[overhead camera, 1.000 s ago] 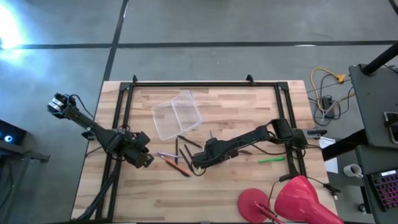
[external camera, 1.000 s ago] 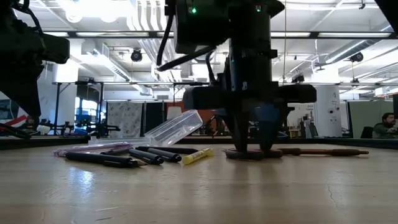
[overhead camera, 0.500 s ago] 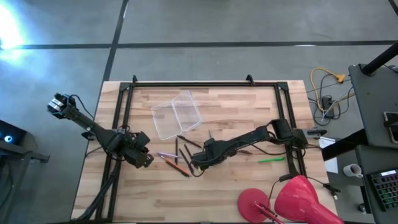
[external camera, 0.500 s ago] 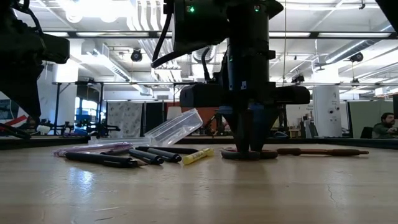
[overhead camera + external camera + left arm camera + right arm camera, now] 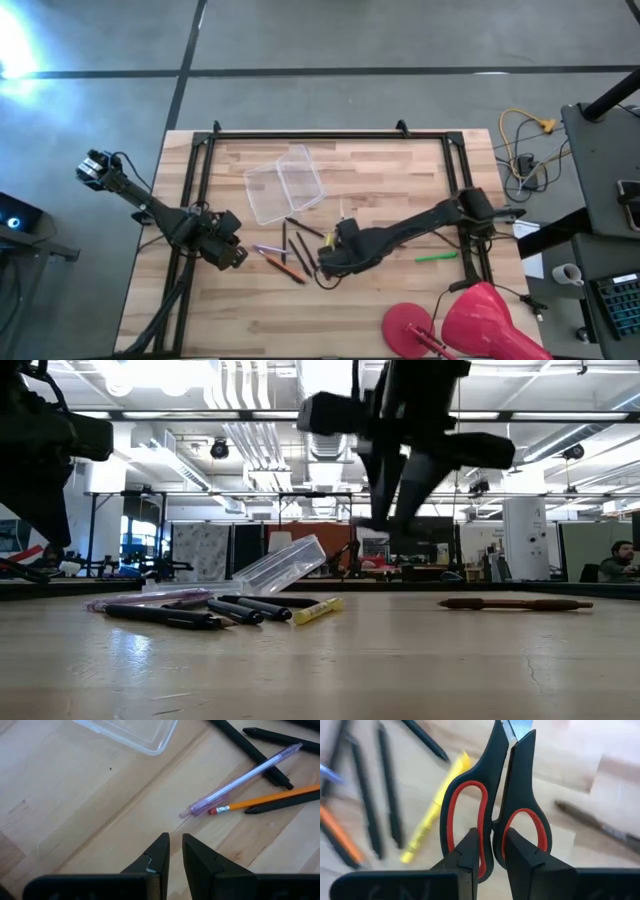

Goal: Pick & place school supplies into a supply box
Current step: Put the scissor into the transparent supply box

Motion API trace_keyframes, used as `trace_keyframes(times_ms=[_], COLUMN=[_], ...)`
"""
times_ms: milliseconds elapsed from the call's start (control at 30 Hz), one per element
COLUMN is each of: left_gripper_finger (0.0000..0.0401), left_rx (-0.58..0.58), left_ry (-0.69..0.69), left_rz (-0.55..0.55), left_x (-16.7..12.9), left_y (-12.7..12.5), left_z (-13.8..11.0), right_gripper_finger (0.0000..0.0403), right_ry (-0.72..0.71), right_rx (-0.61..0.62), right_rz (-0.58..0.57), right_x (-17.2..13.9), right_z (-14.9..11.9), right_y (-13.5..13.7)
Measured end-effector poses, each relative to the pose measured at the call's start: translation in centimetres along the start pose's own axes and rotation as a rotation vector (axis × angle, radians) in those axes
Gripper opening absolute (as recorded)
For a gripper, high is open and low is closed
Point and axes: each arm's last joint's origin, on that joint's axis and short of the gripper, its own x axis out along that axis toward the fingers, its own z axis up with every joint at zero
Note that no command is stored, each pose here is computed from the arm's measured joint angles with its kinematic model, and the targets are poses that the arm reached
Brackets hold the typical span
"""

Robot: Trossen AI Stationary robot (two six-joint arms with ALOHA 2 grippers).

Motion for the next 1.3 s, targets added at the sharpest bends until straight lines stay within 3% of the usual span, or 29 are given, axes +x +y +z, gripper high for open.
trace_keyframes(times_ms=[100, 233, 433, 533, 800, 1000, 1133, 1300], left_gripper_finger=[0.0036, 0.0036, 0.0036, 0.0036, 0.0036, 0.0036, 0.0036, 0.0036], left_rx=[0.000, -0.007, -0.045, -0.077, -0.184, -0.232, -0.236, -0.259], left_ry=[-0.001, -0.014, -0.025, -0.030, -0.076, -0.093, -0.092, -0.093], left_rz=[0.002, 0.005, -0.015, -0.037, -0.099, -0.103, -0.104, -0.103], left_x=[0.0, 0.0, 0.0, 0.0, 0.0, -0.1, -0.1, -0.1], left_y=[0.0, 0.0, -0.2, -0.4, -1.1, -1.1, -1.1, -1.1], left_z=[0.0, 0.0, 0.1, 0.2, 0.5, 0.5, 0.5, 0.5], right_gripper_finger=[0.0053, 0.0053, 0.0053, 0.0053, 0.0053, 0.0053, 0.0053, 0.0120], right_ry=[-0.068, -0.132, -0.172, -0.175, -0.095, -0.023, 0.008, 0.017], right_rx=[-0.055, -0.163, -0.169, -0.157, -0.138, -0.076, -0.010, 0.020], right_rz=[0.070, 0.256, 0.484, 0.537, 0.558, 0.512, 0.416, 0.294], right_x=[-1.4, -3.0, -2.0, -0.6, 4.7, 8.5, 9.8, 10.1], right_z=[1.1, 4.6, 10.7, 13.5, 17.9, 18.8, 18.6, 18.1], right_y=[0.0, 1.2, 2.8, 2.9, 2.3, 2.1, 1.5, 0.7])
